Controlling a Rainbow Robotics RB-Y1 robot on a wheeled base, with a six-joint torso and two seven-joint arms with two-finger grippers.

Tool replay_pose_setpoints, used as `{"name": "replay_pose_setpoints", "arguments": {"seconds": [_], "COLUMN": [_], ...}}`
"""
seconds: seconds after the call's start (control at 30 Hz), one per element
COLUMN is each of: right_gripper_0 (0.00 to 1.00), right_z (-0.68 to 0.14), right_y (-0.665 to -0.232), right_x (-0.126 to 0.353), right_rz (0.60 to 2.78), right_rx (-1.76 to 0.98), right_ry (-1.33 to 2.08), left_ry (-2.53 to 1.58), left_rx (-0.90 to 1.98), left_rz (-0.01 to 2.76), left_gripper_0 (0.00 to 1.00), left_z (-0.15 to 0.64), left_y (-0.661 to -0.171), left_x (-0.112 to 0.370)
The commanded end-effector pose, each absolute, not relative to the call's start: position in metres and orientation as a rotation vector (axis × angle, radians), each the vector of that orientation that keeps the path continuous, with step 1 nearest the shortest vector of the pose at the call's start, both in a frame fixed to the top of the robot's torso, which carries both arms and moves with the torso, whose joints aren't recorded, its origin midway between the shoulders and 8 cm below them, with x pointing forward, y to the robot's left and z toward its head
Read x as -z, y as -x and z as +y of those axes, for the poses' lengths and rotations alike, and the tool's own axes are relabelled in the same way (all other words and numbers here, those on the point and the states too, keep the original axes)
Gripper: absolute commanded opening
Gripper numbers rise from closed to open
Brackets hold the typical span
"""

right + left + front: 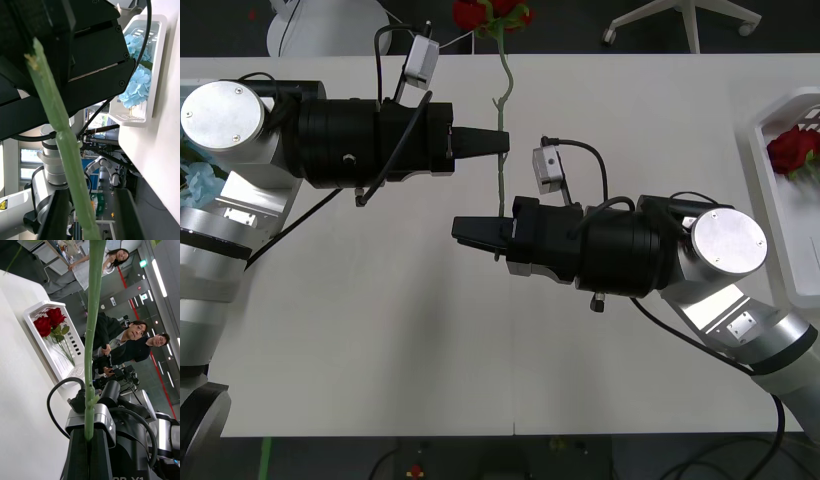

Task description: Put the red flowers into the right box and the blue flowers into the left box

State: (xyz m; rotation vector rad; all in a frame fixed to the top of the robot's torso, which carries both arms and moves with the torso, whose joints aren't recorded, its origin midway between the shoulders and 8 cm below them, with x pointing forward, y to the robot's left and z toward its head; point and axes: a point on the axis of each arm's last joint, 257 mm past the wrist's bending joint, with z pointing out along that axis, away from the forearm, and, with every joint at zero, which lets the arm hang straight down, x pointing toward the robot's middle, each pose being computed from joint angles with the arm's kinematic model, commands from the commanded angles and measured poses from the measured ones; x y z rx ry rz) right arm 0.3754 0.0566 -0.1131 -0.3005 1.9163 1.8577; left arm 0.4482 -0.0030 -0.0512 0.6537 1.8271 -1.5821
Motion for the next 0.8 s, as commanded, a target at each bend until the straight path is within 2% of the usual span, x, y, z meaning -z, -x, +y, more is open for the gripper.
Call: {"name": "replay_pose_setpoints", "arguments": {"seconds": [0.03,0.1,0.17,0.3,0.33,0.37,0.4,0.43,0.47,0.8], "right_gripper_0": [0.17,0.06,0.0,0.0,0.0,0.0,0.0,0.0,0.0,0.0], "right_z": [0.079,0.0791,0.0791,0.0791,0.0791,0.0796,0.0796,0.0791,0.0796,0.0793], "right_y": [-0.3647,-0.3656,-0.3656,-0.3656,-0.3656,-0.3653,-0.3654,-0.3656,-0.3654,-0.3651], "right_x": [0.0787,0.0776,0.0776,0.0776,0.0776,0.077,0.0772,0.0776,0.0772,0.0768], "right_rz": [1.851,1.848,1.849,1.849,1.85,1.847,1.848,1.849,1.848,1.846], "right_rx": [-1.921,-1.92,-1.921,-1.921,-1.922,-1.925,-1.923,-1.921,-1.923,-1.923], "right_ry": [0.347,0.346,0.344,0.344,0.343,0.344,0.344,0.344,0.344,0.347], "left_ry": [-0.744,-0.744,-0.744,-0.744,-0.744,-0.744,-0.744,-0.744,-0.744,-0.744], "left_rx": [1.517,1.517,1.517,1.517,1.517,1.517,1.517,1.517,1.517,1.517], "left_rz": [1.772,1.772,1.772,1.772,1.772,1.772,1.772,1.772,1.772,1.772], "left_gripper_0": [0.0,0.0,0.0,0.0,0.1,0.55,0.83,0.94,1.0,1.0], "left_z": [-0.0017,-0.0017,-0.0017,-0.0017,-0.0017,-0.0017,-0.0017,-0.0017,-0.0017,-0.0017], "left_y": [-0.4426,-0.4426,-0.4426,-0.4426,-0.4426,-0.4426,-0.4426,-0.4426,-0.4426,-0.4426], "left_x": [0.0418,0.0418,0.0418,0.0418,0.0418,0.0418,0.0418,0.0418,0.0418,0.0418]}}
